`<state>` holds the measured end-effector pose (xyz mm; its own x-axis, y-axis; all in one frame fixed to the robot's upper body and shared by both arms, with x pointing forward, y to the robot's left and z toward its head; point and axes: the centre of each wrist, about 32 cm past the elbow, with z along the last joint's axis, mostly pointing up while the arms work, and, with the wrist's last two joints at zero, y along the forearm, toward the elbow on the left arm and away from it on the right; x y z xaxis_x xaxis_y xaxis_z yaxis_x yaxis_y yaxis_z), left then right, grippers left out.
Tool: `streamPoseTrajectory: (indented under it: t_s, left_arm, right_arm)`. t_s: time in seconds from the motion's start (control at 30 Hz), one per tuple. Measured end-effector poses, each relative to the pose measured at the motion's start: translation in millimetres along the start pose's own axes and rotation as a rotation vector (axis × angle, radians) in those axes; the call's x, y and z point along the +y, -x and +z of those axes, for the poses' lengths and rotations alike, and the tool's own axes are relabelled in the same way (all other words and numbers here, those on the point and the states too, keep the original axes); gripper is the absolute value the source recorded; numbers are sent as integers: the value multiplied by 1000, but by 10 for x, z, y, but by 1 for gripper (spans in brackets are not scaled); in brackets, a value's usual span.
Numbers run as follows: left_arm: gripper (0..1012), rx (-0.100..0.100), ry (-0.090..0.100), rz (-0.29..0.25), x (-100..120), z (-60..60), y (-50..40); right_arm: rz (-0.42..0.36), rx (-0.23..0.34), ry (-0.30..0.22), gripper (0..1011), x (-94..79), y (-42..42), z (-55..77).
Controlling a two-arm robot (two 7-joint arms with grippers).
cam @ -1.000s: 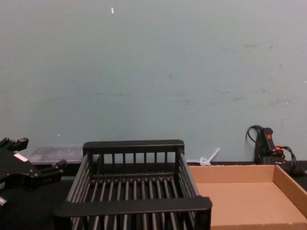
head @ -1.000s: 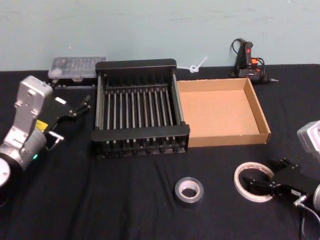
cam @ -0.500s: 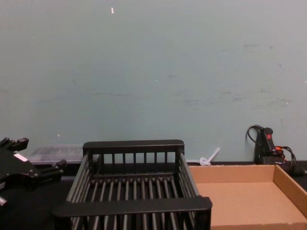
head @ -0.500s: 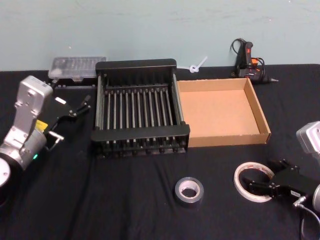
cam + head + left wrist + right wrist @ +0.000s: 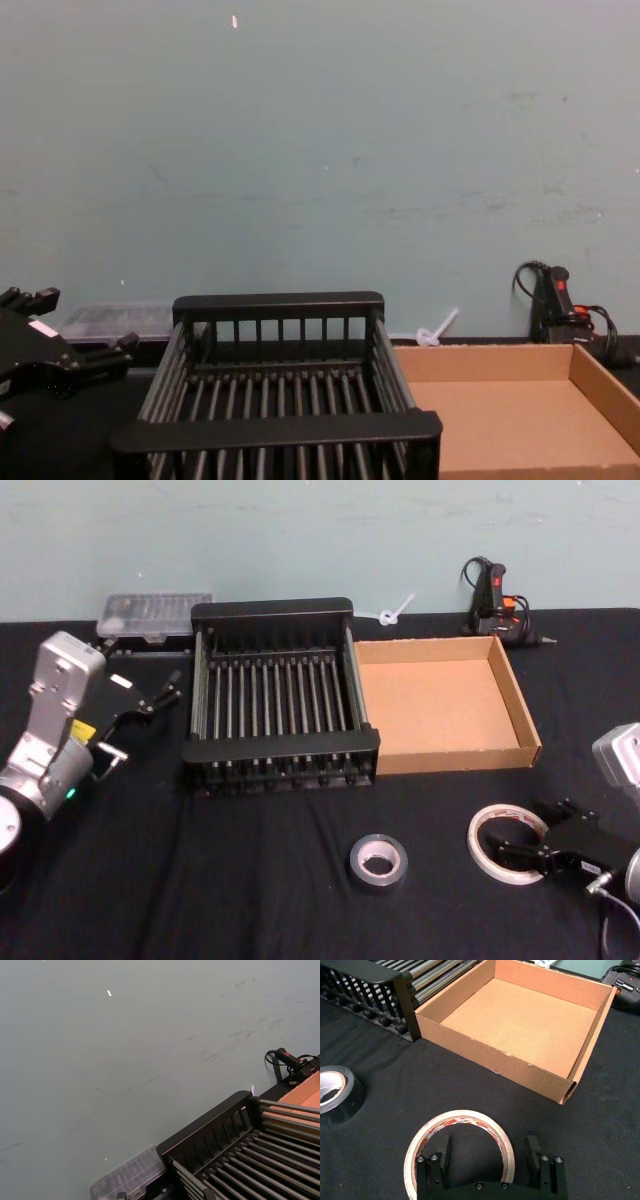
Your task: Pick up the white tape and place it into the black box , Pick up the silver tape and place it into the brown box.
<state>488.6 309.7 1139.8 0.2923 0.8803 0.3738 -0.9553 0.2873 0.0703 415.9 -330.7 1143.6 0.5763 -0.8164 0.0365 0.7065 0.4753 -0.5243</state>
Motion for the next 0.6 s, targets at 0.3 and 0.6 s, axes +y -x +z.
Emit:
streamPoseTrajectory:
  t_s: [0.3,0.6]
  left_arm:
    - [1001,0,0,0,0,0,0]
    - [1001,0,0,0,0,0,0]
  right_arm:
    - [0,0,-1,759,0,1,2]
    - [-1,0,-1,504,0,1,3]
